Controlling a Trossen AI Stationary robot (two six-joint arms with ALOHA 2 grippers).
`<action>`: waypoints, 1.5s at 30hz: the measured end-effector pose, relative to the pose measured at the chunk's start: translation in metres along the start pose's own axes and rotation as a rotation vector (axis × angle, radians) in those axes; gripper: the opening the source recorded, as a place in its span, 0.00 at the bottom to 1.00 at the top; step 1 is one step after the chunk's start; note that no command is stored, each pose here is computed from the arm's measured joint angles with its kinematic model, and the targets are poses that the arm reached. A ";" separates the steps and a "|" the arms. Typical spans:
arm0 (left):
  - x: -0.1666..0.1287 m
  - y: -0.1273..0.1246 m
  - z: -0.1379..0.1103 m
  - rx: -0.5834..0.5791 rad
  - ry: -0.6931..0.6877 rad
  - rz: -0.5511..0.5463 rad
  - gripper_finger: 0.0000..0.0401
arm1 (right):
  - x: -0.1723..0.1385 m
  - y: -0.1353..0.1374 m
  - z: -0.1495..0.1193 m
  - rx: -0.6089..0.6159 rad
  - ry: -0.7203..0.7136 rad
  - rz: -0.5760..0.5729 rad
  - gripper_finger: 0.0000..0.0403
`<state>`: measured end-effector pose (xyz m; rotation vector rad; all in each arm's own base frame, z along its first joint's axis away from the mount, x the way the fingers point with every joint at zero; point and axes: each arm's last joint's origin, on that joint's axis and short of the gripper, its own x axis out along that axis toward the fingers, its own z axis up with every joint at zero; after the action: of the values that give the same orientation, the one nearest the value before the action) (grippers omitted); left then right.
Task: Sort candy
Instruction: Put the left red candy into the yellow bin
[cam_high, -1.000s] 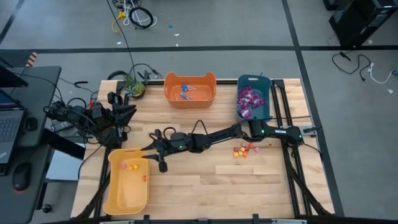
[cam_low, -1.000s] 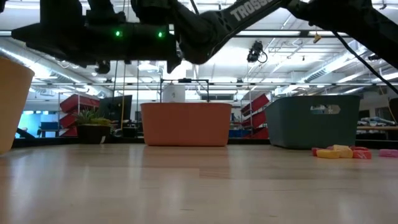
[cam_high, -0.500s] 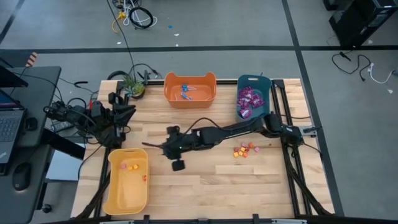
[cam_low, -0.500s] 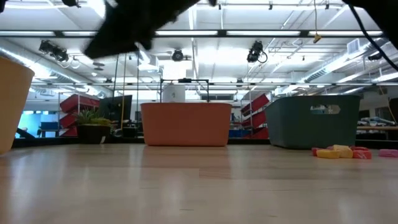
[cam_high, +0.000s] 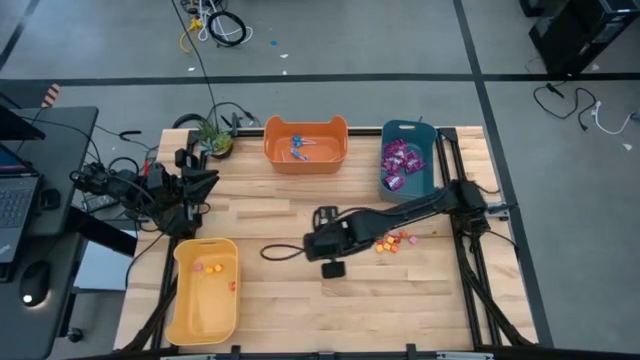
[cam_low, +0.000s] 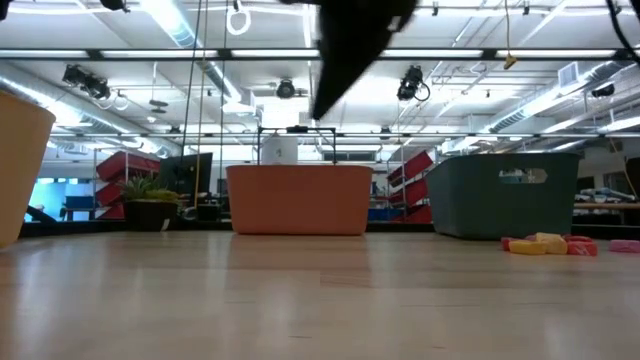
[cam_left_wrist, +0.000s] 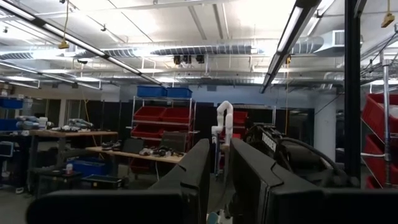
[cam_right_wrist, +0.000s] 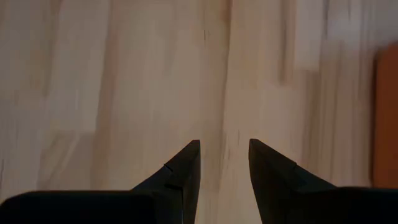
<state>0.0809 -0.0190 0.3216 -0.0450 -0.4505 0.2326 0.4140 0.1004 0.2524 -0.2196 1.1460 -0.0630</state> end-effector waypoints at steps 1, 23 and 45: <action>0.000 0.000 0.000 0.001 0.001 0.000 0.17 | -0.003 0.001 -0.007 0.007 0.010 -0.005 0.30; 0.000 -0.001 -0.004 0.021 0.034 -0.008 0.17 | 0.005 0.003 -0.176 0.274 0.147 -0.027 0.30; 0.000 -0.001 -0.004 0.045 0.039 -0.010 0.17 | 0.032 0.007 -0.204 0.434 0.123 -0.029 0.31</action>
<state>0.0831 -0.0200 0.3178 -0.0031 -0.4065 0.2319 0.2415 0.0731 0.1424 0.1554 1.2223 -0.3503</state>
